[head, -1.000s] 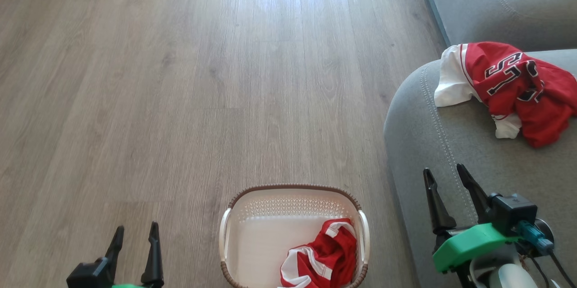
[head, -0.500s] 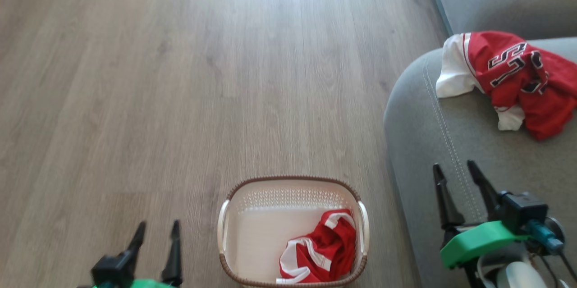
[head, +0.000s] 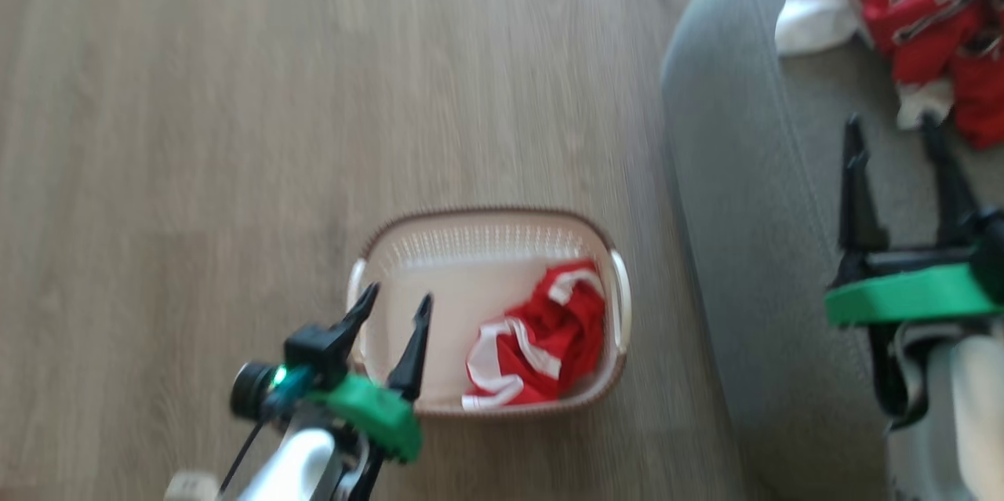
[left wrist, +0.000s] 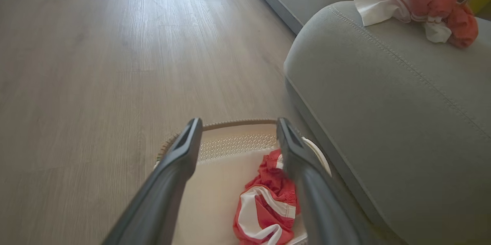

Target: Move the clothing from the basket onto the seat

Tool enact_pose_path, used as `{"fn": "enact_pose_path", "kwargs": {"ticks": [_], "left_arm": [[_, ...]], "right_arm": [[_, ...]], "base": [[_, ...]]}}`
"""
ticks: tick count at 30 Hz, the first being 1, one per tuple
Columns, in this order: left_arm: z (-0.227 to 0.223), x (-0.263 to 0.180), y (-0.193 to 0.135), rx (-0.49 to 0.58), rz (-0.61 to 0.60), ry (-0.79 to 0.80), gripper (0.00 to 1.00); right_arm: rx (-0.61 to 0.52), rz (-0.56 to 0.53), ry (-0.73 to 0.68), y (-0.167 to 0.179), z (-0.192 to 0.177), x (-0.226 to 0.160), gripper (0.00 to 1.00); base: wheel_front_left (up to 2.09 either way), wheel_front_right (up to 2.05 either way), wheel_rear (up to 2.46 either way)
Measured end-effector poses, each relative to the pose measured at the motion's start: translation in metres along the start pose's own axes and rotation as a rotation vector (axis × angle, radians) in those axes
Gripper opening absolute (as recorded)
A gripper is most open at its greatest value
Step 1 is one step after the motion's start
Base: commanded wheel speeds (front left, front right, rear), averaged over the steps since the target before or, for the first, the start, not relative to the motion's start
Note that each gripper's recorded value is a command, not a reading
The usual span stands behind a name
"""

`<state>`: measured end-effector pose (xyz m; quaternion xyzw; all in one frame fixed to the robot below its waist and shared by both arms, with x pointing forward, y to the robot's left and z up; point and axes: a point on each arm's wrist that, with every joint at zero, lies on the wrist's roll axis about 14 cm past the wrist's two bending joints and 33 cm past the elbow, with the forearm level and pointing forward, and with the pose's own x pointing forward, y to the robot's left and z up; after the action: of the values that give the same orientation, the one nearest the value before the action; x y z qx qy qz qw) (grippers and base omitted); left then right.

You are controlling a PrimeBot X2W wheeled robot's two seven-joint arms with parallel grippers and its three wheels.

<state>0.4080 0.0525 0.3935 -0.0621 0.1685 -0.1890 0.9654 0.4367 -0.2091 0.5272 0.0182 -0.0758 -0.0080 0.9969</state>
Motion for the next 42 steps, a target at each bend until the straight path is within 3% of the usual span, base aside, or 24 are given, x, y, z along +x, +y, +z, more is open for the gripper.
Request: {"fn": "enact_pose_path", "kwargs": {"ticks": [11, 24, 42], "left_arm": [[-0.097, 0.067, -0.02, 0.048, -0.177, 0.336, 1.0], [-0.204, 0.096, -0.006, 0.057, -0.215, 0.624, 1.0], [-0.244, 0.12, -0.024, 0.118, -0.326, 0.709, 1.0]], "right_arm": [[-0.057, -0.029, -0.052, -0.016, -0.017, 0.05, 1.0], [-0.086, -0.005, -0.059, -0.017, -0.048, 0.073, 1.0], [-0.096, -0.001, -0.016, -0.022, -0.073, 0.076, 1.0]], "base": [[0.0, 0.0, 0.0], [0.0, 0.0, 0.0], [0.0, 0.0, 0.0]]}}
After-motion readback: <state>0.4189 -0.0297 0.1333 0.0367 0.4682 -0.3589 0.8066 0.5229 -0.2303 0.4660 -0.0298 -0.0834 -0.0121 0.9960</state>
